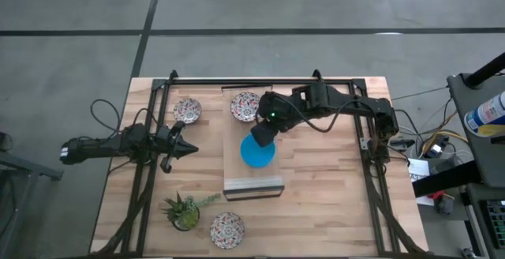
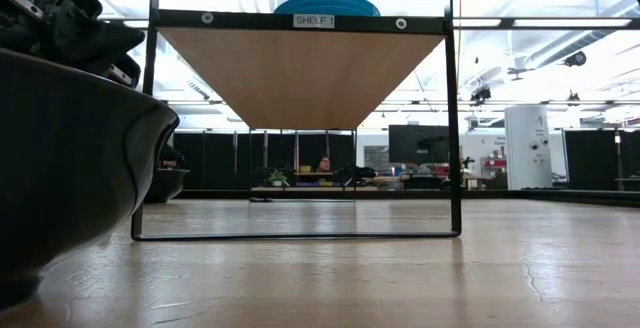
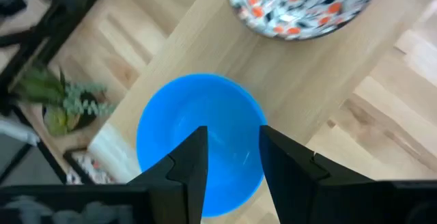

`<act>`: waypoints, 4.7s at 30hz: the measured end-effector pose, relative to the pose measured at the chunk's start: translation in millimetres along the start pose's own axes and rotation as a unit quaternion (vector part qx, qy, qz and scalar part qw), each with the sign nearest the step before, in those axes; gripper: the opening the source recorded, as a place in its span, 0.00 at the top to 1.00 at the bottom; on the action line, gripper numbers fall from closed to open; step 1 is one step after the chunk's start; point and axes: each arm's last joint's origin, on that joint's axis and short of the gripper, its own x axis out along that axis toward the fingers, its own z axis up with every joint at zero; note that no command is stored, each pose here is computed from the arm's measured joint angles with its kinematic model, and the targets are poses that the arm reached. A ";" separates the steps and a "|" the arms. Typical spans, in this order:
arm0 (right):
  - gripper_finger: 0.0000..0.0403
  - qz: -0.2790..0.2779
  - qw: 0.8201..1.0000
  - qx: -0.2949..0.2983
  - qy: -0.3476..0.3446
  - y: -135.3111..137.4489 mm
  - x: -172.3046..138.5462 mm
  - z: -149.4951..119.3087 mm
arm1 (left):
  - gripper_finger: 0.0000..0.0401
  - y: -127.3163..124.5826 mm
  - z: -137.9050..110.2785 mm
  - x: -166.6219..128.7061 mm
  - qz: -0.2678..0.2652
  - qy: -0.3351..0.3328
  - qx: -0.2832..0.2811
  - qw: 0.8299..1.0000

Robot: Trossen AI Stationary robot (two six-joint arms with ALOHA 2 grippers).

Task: Pick & Place Mini bowls
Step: Stack the top white bowl on top of the white bowl on the shelf

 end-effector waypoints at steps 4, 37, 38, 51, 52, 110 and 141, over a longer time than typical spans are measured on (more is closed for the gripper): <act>0.69 0.001 0.999 -0.035 0.003 6.8 0.4 -8.9 | 1.00 0.0 0.0 0.0 0.000 0.000 0.000 1.000; 0.98 0.189 0.911 -0.269 -0.249 -40.0 -58.4 -64.0 | 1.00 5.7 14.4 -2.1 0.108 -0.123 -0.369 0.915; 0.98 0.196 0.910 -0.260 -0.256 -48.7 -59.4 -68.9 | 1.00 5.8 14.3 -2.1 0.108 -0.125 -0.385 0.908; 0.98 0.144 0.898 -0.302 -0.286 -137.2 -21.1 -133.7 | 1.00 8.2 17.9 -3.6 0.137 -0.179 -0.428 0.875; 0.98 0.152 0.898 -0.292 -0.292 -141.4 -17.2 -137.4 | 1.00 8.4 18.1 -3.8 0.140 -0.183 -0.430 0.873; 0.98 0.306 0.818 -0.273 -0.402 -256.2 63.3 -238.8 | 0.66 29.1 126.1 21.7 0.622 0.036 -0.456 0.636; 0.98 0.302 0.822 -0.277 -0.396 -255.7 65.1 -238.9 | 0.66 166.1 87.8 -15.1 0.678 0.271 -0.493 0.473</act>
